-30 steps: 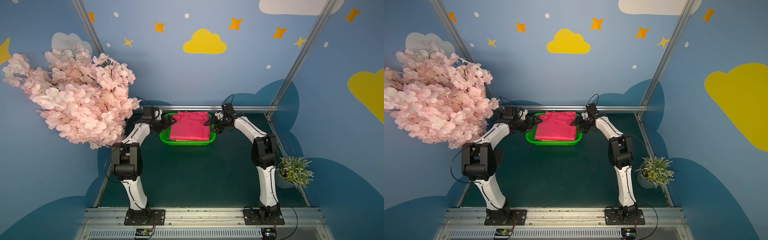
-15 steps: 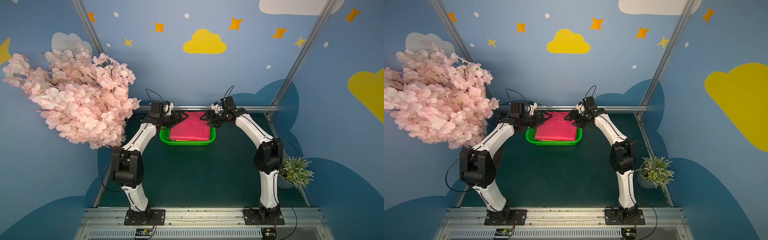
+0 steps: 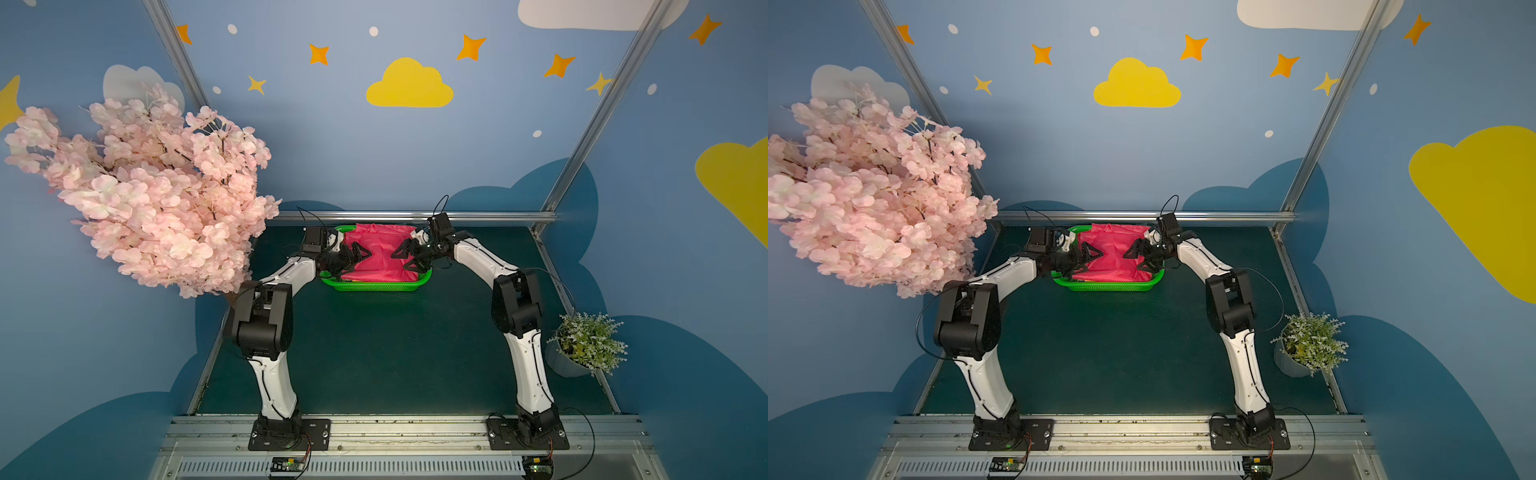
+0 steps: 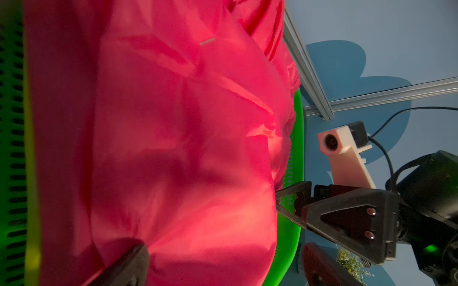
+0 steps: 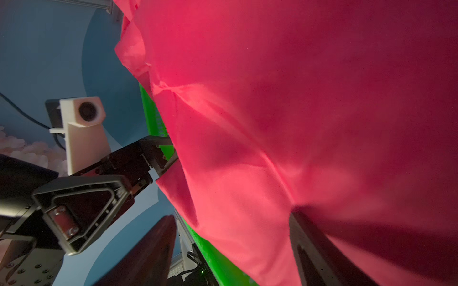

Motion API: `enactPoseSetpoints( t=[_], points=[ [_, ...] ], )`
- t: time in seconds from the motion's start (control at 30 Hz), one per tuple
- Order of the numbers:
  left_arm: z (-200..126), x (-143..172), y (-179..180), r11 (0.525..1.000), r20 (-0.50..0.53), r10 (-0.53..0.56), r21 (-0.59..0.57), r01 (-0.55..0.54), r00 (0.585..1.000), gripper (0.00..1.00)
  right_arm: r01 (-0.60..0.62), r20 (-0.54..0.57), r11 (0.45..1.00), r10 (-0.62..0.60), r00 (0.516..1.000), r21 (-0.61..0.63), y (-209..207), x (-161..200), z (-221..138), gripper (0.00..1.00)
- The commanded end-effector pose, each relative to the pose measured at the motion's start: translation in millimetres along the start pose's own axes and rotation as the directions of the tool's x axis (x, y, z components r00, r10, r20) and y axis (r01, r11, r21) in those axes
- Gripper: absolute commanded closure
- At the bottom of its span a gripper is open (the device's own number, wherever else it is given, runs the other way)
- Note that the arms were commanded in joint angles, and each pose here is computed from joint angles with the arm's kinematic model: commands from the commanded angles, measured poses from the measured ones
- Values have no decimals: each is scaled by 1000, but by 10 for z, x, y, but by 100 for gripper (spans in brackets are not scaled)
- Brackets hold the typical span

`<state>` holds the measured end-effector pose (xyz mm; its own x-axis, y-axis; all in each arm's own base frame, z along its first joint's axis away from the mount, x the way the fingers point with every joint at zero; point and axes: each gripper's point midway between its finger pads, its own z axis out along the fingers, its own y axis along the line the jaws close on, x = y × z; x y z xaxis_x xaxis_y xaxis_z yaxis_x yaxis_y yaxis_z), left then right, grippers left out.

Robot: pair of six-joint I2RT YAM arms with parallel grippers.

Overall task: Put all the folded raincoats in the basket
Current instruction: Place the raincoat in the basket.

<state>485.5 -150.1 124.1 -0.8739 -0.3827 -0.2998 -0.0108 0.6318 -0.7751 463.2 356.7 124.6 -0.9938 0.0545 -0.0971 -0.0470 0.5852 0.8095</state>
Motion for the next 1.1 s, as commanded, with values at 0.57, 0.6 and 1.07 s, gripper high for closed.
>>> enactPoseSetpoints(
  t=[0.57, 0.6, 1.07],
  points=[
    [-321, -448, -716, 987, 109, 133, 79, -142, 985, 0, 111, 112, 992, -104, 988, -59, 573, -251, -573, 23],
    [-297, -477, -742, 986, 110, 132, 85, -142, 985, 0, 111, 105, 992, -104, 989, -65, 583, -252, -549, 23],
    [74, 91, -579, 987, 39, 71, 143, -76, 997, 0, 59, 0, 997, -59, 998, -39, 154, 23, -45, 23]
  ],
)
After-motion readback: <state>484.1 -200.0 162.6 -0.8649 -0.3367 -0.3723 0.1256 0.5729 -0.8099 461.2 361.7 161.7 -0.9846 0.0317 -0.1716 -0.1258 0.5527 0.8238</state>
